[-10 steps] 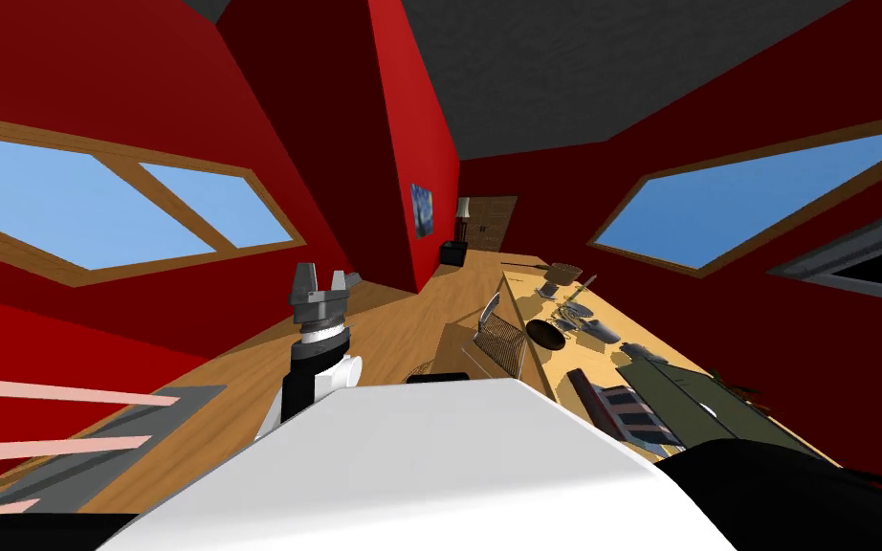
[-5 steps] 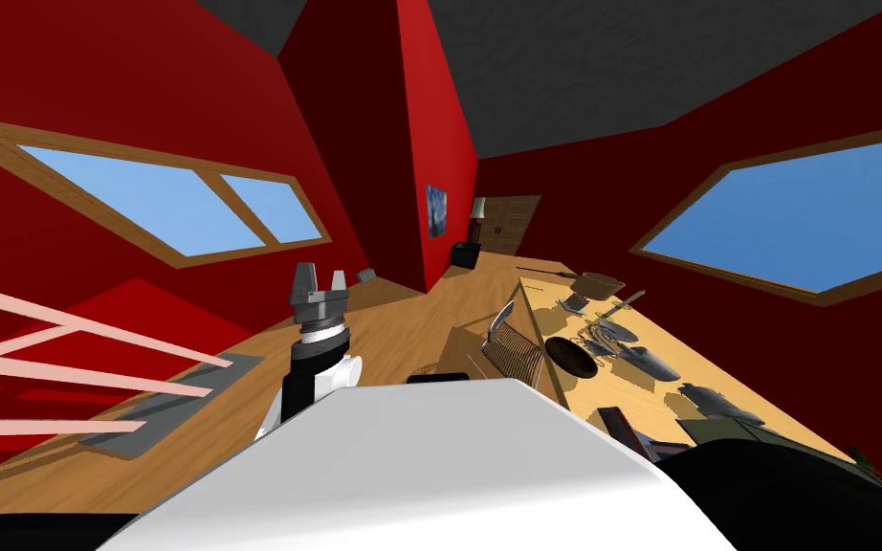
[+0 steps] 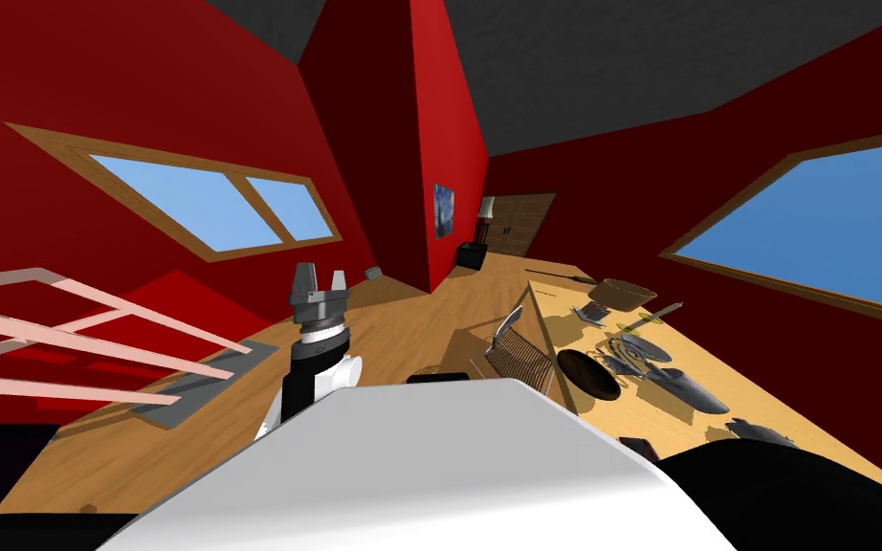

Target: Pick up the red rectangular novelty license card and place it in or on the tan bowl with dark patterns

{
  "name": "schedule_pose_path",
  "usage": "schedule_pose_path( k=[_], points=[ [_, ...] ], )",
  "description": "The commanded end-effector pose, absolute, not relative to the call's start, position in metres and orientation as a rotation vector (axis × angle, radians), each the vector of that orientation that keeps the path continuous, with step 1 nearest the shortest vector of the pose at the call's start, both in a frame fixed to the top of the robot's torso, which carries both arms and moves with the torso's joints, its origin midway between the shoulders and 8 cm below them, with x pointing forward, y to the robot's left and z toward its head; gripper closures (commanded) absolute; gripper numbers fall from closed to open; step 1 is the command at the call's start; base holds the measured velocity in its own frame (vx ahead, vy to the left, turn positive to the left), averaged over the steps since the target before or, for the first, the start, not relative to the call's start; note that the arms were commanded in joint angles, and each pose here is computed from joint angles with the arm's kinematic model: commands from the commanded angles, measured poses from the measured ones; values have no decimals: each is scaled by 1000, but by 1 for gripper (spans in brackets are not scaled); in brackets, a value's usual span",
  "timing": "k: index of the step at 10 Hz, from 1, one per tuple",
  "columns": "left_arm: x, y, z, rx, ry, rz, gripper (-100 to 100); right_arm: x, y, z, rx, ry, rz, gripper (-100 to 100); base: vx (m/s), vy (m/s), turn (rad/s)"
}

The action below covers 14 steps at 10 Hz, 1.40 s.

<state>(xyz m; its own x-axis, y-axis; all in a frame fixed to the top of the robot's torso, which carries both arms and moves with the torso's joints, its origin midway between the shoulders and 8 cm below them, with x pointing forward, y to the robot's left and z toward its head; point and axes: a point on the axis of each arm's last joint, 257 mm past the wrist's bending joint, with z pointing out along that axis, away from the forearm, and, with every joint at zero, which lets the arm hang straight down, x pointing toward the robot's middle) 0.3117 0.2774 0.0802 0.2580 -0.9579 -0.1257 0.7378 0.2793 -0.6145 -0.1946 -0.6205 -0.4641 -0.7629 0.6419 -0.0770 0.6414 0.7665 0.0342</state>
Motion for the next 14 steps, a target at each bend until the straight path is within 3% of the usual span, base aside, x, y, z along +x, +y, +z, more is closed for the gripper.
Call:
schedule_pose_path(
  k=[1,6,7,8,14],
  points=[
    [312,277,80,-486,536,-1213,0,-190,-636,-453,1001,2881,-23,-100,65,-25,281],
    [312,277,80,-486,536,-1212,0,-185,-649,-443,964,2887,-46,-100,36,-23,95],
    [312,277,80,-487,536,-1212,0,-184,-650,-443,963,2887,-49,0,0,0,0],
    [312,277,80,-487,536,-1212,0,-189,-646,-446,1007,2870,-50,-100,-60,5,256],
    [312,277,80,-486,536,-1213,0,-210,-627,-457,1189,2798,-57,-100,-116,7,248]
  ],
)
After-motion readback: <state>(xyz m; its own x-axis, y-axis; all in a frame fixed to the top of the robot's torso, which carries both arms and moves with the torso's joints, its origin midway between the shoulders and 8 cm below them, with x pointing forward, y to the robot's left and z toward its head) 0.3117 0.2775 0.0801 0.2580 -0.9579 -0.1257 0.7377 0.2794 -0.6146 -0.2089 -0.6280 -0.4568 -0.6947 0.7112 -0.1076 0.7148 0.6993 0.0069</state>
